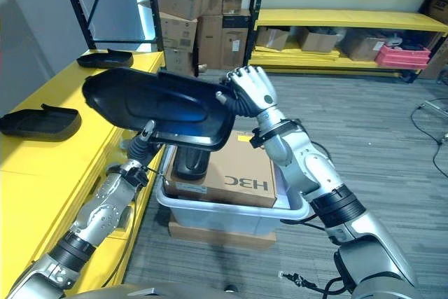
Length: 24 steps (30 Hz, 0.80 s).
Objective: Move parts from the plastic box to the shelf.
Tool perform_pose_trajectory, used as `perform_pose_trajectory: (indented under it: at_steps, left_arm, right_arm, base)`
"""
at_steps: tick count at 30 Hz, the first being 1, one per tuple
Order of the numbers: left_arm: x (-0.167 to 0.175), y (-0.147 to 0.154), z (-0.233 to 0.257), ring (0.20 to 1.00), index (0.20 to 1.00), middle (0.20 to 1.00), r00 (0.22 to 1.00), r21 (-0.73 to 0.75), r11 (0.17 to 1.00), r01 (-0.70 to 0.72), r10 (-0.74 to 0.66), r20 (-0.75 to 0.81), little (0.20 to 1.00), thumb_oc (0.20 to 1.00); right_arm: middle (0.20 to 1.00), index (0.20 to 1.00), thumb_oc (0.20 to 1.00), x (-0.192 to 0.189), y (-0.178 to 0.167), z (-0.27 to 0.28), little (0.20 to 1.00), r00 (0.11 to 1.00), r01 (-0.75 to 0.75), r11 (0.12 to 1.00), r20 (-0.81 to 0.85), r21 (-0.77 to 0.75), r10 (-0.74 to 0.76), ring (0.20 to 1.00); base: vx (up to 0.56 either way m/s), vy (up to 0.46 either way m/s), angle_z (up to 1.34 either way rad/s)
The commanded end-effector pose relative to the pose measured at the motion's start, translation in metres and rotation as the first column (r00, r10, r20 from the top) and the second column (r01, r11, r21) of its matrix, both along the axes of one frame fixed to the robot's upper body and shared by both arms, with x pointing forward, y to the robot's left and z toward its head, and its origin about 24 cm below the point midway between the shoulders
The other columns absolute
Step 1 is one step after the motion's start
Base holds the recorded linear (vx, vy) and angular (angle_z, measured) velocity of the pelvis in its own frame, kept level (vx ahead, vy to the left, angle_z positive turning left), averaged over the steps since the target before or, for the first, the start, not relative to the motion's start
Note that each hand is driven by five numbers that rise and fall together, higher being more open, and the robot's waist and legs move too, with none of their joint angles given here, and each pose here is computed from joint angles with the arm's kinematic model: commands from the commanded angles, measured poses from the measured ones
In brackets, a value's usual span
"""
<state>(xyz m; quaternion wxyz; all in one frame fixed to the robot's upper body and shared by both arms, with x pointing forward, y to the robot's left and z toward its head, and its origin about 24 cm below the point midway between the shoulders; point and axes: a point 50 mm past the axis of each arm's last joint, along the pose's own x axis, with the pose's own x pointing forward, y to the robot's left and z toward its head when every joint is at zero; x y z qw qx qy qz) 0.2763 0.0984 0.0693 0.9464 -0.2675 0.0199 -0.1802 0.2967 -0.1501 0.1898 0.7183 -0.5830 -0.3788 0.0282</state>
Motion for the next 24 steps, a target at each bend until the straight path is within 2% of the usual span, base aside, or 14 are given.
perform_pose_trajectory:
  at_steps: [1, 4, 5, 6, 9, 12, 16, 22, 24]
  left_arm:
    - [0.017, -0.021, 0.057, 1.0, 1.0, 1.0, 0.965, -0.003, 0.998, 0.06, -0.057, 0.256, 1.0, 1.0]
    - [0.02, -0.023, 0.07, 1.0, 1.0, 1.0, 0.954, -0.024, 0.999, 0.034, -0.025, 0.3, 1.0, 1.0]
    - [0.02, -0.023, 0.071, 0.231, 0.231, 0.231, 0.952, -0.031, 0.999, 0.028, -0.017, 0.306, 0.231, 0.231]
    - [0.02, -0.023, 0.071, 0.2, 0.2, 0.2, 0.952, -0.032, 0.999, 0.028, -0.017, 0.306, 0.2, 0.2]
    - [0.021, -0.018, 0.077, 0.2, 0.2, 0.2, 0.938, -0.04, 0.999, -0.031, 0.043, 0.343, 0.2, 0.2]
    - [0.021, -0.013, 0.077, 0.2, 0.2, 0.2, 0.934, -0.031, 0.997, -0.07, 0.076, 0.348, 0.2, 0.2]
    - [0.021, 0.002, 0.077, 0.2, 0.2, 0.2, 0.888, 0.084, 0.972, -0.22, 0.164, 0.429, 0.2, 0.2]
    - [0.021, 0.021, 0.086, 0.2, 0.2, 0.2, 0.78, 0.205, 0.877, -0.435, 0.252, 0.573, 0.2, 0.2]
    - [0.021, 0.028, 0.091, 0.2, 0.2, 0.2, 0.723, 0.259, 0.816, -0.517, 0.255, 0.642, 0.2, 0.2]
  right_arm:
    - [0.2, 0.2, 0.2, -0.007, 0.031, 0.039, 0.2, 0.978, -0.164, 0.986, 0.123, -0.037, 0.168, 0.2]
    - [0.2, 0.2, 0.2, -0.017, 0.049, 0.03, 0.2, 0.96, -0.267, 0.963, 0.082, -0.034, 0.269, 0.2]
    - [0.2, 0.2, 0.2, -0.018, 0.052, 0.027, 0.2, 0.955, -0.285, 0.958, 0.067, -0.042, 0.287, 0.2]
    - [0.2, 0.2, 0.2, -0.018, 0.052, 0.027, 0.2, 0.955, -0.285, 0.958, 0.067, -0.043, 0.288, 0.2]
    - [0.2, 0.2, 0.2, -0.034, 0.07, 0.011, 0.2, 0.909, -0.416, 0.909, -0.017, -0.012, 0.416, 0.2]
    - [0.2, 0.2, 0.2, -0.041, 0.077, 0.006, 0.2, 0.878, -0.475, 0.88, -0.055, 0.017, 0.475, 0.2]
    - [0.2, 0.2, 0.2, -0.056, 0.09, 0.003, 0.2, 0.805, -0.584, 0.809, -0.086, 0.059, 0.587, 0.2]
    - [0.2, 0.2, 0.2, -0.068, 0.094, 0.007, 0.2, 0.739, -0.658, 0.74, -0.067, 0.142, 0.67, 0.2]
    - [0.2, 0.2, 0.2, -0.073, 0.094, 0.007, 0.2, 0.733, -0.673, 0.734, -0.053, 0.094, 0.679, 0.2]
  base:
    - [-0.02, -0.02, 0.13]
    - [-0.02, -0.024, 0.08]
    - [-0.01, -0.017, 0.16]
    - [-0.02, -0.027, 0.16]
    - [-0.01, -0.029, 0.08]
    - [0.0, -0.007, 0.02]
    - [0.0, 0.0, 0.0]
    - [0.0, -0.006, 0.01]
    - [0.0, 0.0, 0.0]
